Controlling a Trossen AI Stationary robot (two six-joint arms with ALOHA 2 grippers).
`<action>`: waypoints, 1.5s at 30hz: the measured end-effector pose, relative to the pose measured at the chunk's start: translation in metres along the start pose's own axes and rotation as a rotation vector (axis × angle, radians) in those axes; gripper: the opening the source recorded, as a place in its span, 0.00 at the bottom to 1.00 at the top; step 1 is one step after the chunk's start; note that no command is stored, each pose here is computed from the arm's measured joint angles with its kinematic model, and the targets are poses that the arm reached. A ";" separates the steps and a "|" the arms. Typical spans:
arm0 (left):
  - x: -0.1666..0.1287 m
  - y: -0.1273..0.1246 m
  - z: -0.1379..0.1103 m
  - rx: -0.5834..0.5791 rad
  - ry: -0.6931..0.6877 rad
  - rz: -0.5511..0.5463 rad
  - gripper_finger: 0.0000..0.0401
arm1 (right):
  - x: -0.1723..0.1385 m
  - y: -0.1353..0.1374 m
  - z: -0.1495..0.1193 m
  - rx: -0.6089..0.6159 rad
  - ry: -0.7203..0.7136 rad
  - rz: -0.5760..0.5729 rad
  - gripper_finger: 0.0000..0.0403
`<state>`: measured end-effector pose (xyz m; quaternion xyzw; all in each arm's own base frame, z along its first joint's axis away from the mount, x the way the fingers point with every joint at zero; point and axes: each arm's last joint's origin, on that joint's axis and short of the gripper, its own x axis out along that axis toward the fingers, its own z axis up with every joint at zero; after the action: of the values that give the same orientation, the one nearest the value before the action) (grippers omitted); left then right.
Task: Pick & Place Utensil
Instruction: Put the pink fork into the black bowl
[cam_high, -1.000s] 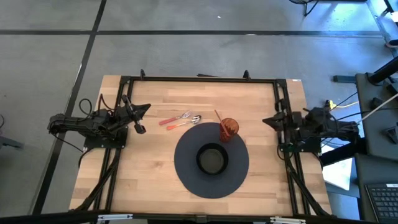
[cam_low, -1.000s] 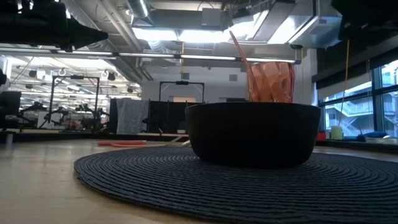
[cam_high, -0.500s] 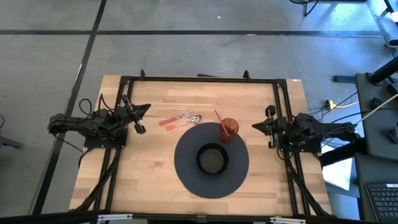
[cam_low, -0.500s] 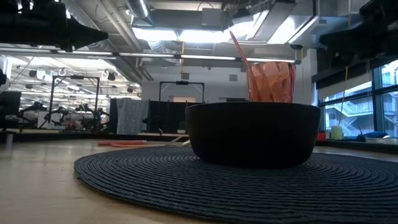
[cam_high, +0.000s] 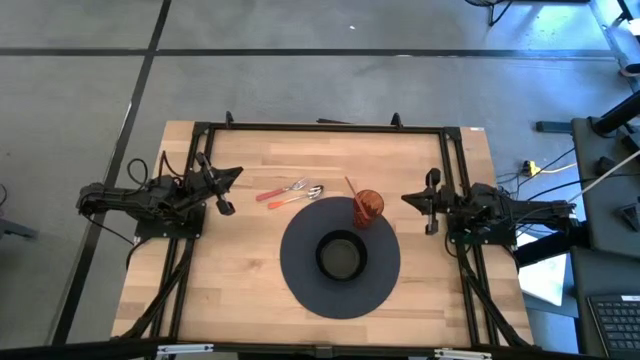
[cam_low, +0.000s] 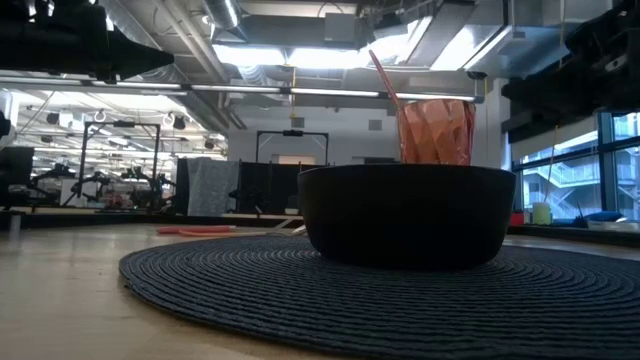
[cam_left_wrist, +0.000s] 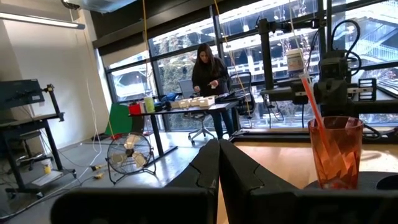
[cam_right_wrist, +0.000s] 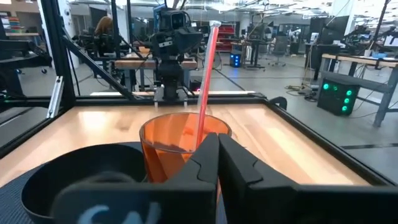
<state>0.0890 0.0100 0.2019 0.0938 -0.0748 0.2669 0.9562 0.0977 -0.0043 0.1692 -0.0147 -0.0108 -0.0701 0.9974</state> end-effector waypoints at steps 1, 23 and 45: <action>0.000 0.000 0.000 0.000 0.000 0.000 0.01 | 0.000 0.000 0.000 -0.002 0.000 -0.001 0.02; 0.000 0.000 0.000 0.001 0.000 0.002 0.01 | 0.000 0.001 0.000 -0.033 0.002 0.024 0.07; 0.000 0.002 -0.001 -0.120 0.021 0.091 0.01 | 0.008 0.002 -0.012 -0.047 0.140 0.040 0.08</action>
<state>0.0881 0.0123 0.2016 0.0303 -0.0847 0.3061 0.9477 0.1060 -0.0034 0.1578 -0.0333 0.0611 -0.0513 0.9963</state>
